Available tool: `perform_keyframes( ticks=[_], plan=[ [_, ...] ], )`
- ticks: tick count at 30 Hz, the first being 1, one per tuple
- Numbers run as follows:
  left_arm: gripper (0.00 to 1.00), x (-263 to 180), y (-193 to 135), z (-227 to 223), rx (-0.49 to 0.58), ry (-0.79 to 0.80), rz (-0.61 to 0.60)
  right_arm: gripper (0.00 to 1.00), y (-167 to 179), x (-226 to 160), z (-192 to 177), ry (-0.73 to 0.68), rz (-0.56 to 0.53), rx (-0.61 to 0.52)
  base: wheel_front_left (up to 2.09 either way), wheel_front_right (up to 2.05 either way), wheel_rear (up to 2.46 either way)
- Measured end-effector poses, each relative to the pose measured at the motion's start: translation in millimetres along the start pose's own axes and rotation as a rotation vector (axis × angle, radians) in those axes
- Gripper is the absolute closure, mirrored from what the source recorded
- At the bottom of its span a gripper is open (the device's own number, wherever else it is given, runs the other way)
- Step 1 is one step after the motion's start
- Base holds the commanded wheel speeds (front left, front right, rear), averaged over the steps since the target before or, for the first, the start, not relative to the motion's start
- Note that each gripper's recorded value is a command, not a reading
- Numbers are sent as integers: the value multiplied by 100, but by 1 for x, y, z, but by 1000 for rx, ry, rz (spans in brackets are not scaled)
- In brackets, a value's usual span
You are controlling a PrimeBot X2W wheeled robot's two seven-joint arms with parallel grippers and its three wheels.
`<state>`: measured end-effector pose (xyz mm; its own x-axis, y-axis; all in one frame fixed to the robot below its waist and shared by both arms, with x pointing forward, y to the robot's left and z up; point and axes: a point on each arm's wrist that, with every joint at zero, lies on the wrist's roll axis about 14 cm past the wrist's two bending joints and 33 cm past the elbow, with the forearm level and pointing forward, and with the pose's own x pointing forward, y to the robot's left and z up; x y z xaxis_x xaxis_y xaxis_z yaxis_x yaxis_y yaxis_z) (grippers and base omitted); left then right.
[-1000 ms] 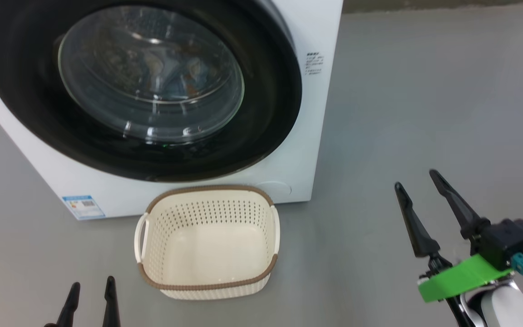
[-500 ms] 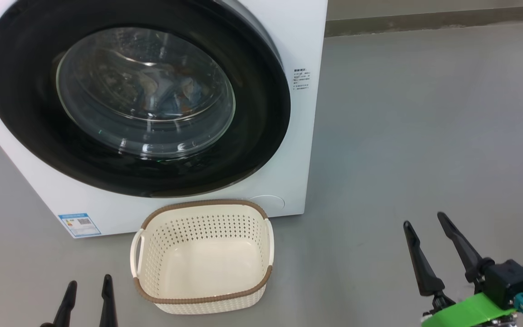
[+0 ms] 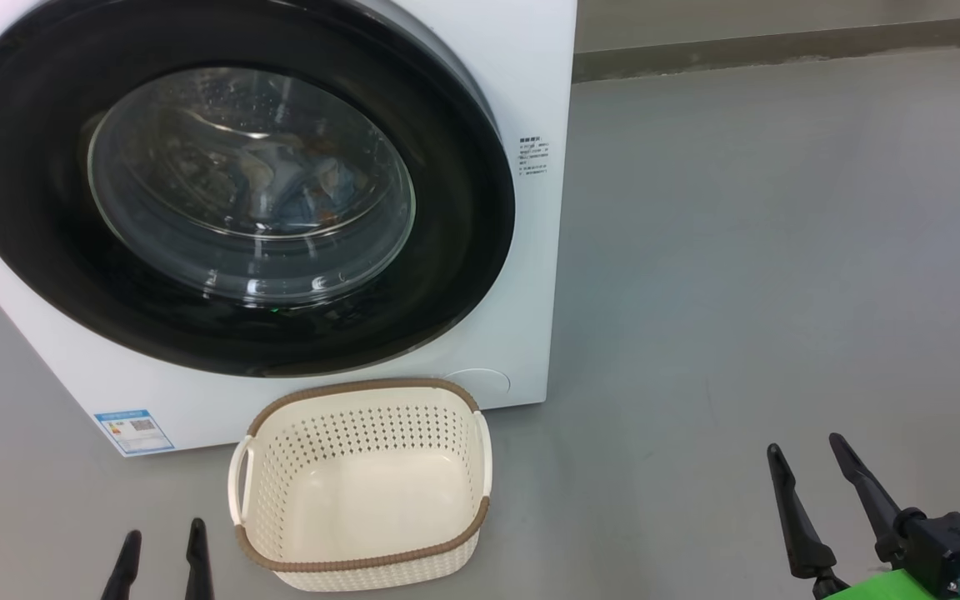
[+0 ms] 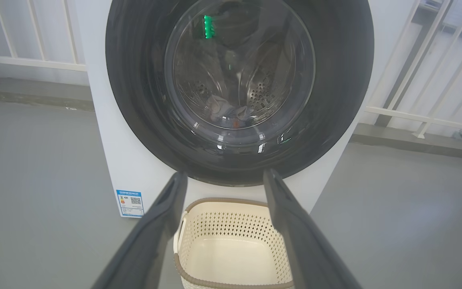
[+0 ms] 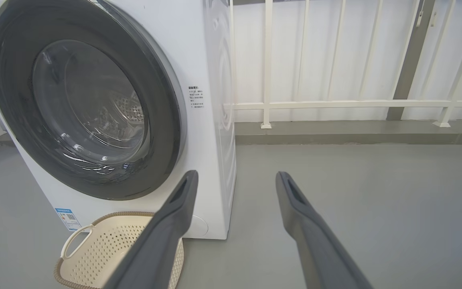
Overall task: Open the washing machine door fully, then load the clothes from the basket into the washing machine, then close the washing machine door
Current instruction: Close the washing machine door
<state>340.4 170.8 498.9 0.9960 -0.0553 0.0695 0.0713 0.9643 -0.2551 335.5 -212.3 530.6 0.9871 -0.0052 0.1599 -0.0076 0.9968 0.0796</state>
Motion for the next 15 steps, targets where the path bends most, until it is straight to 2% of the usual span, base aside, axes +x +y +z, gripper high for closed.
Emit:
perform_keyframes(
  ticks=[15],
  plan=[
    [0,-9,2,-4,1,15,9,0,-5,-9,-13,41,-19,7,0,0,0]
  ],
)
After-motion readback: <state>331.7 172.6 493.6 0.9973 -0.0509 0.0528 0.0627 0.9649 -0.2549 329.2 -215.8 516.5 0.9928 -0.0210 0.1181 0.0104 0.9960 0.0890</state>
